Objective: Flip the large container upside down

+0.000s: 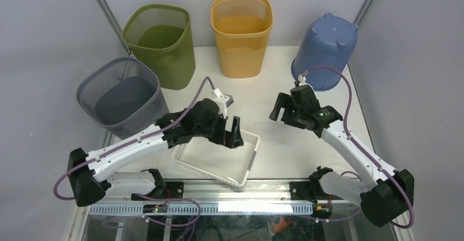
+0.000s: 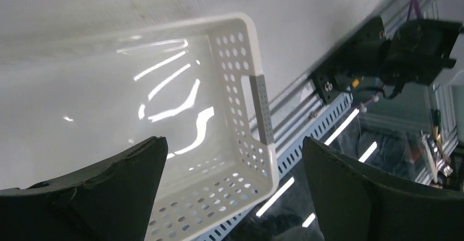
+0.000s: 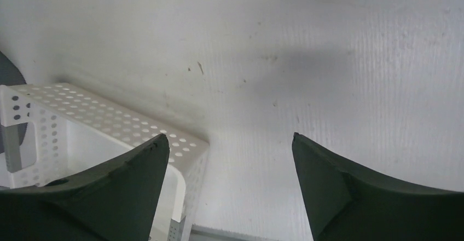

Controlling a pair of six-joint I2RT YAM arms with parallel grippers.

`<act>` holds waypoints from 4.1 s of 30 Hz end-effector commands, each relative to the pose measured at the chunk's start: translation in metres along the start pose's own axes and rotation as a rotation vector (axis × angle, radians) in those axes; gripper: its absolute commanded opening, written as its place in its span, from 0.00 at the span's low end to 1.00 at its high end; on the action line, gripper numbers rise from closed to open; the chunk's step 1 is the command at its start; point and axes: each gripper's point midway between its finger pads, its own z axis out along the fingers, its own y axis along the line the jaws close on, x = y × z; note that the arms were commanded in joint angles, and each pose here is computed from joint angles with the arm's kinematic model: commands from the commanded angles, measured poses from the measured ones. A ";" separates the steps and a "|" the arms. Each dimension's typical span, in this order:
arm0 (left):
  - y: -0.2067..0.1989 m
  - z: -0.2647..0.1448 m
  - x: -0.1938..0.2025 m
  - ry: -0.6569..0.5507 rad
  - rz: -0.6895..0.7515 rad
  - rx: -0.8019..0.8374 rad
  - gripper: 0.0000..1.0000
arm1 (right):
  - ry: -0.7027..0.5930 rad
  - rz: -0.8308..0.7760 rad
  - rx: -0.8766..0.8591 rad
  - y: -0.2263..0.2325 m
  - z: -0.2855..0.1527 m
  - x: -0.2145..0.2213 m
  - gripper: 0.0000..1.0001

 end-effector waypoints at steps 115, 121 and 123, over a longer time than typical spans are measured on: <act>-0.018 0.079 -0.144 0.063 -0.536 0.782 0.00 | -0.100 -0.070 -0.329 0.054 -0.147 -0.085 0.92; 0.007 0.094 -0.138 0.055 -0.513 0.675 0.11 | -0.063 -0.063 -0.300 0.046 -0.134 -0.075 0.92; 0.016 0.101 -0.132 0.061 -0.507 0.617 0.25 | -0.051 -0.057 -0.288 0.043 -0.128 -0.072 0.92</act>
